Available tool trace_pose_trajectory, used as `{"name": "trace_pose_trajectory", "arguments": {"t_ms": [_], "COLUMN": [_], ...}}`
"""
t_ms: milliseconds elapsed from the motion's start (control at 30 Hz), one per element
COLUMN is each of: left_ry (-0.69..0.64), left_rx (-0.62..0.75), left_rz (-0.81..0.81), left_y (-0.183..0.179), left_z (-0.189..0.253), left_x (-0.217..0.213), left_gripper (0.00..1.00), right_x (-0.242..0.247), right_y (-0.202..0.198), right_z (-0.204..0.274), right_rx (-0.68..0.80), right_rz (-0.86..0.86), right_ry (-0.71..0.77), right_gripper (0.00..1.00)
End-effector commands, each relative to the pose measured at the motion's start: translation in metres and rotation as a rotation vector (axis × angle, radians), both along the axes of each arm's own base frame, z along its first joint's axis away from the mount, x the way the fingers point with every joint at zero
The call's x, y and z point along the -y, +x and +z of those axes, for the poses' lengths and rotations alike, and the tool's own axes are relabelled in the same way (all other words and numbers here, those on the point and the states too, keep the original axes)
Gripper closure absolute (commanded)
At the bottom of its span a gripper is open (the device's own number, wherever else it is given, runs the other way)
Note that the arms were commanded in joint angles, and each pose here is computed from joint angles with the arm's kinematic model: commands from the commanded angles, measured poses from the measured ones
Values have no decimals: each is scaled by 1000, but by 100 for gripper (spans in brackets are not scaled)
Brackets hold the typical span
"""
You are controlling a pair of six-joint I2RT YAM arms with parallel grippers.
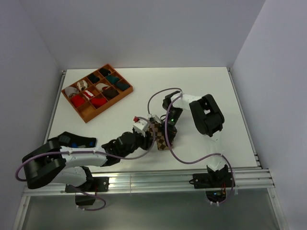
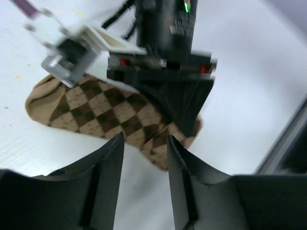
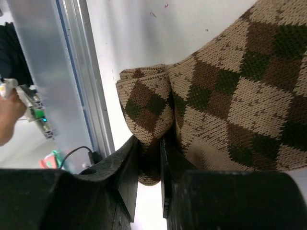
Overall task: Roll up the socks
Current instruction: Roll the sock at the center of the board.
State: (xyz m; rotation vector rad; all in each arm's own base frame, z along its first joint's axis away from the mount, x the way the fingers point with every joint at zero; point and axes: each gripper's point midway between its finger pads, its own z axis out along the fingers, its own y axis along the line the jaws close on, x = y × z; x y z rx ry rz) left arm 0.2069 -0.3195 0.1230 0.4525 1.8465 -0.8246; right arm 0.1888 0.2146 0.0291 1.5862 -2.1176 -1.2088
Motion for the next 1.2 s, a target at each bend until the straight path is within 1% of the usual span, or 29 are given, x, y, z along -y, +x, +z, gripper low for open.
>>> {"name": "trace_pose_trajectory", "arguments": {"t_ms": [0, 67, 100, 233, 267, 367, 467, 567, 700, 1167], "left_ry": [175, 207, 259, 329, 359, 379, 419, 426, 456, 479], "left_rx": [201, 235, 268, 332, 371, 403, 433, 441, 447, 442], "left_rz": [-7, -34, -58, -143, -168, -219, -236, -269, -288, -349], "left_y": [2, -2, -7, -21, -23, -34, -36, -44, -44, -49], "left_z": [-6, -7, -15, -24, -25, -30, -38, -43, -52, -70], "left_x": [7, 16, 20, 41, 44, 55, 60, 68, 71, 83], "left_gripper": [53, 52, 51, 50, 50, 50, 49, 49, 50, 50], "right_x": [8, 8, 8, 10, 11, 13, 14, 15, 16, 15], "right_y": [1, 0, 1, 1, 1, 1, 0, 0, 0, 2], "right_z": [1, 2, 1, -4, -4, -6, -7, -9, -12, -18], "right_rx": [-41, -57, -55, -56, -55, -56, -63, -66, -65, -77], "right_rz": [3, 2, 0, 0, 0, 1, 2, 7, 9, -3], "right_ry": [-70, -76, -80, -100, -108, -115, -119, -122, -131, -139], "right_gripper": [78, 78, 78, 78, 78, 77, 77, 78, 77, 78]}}
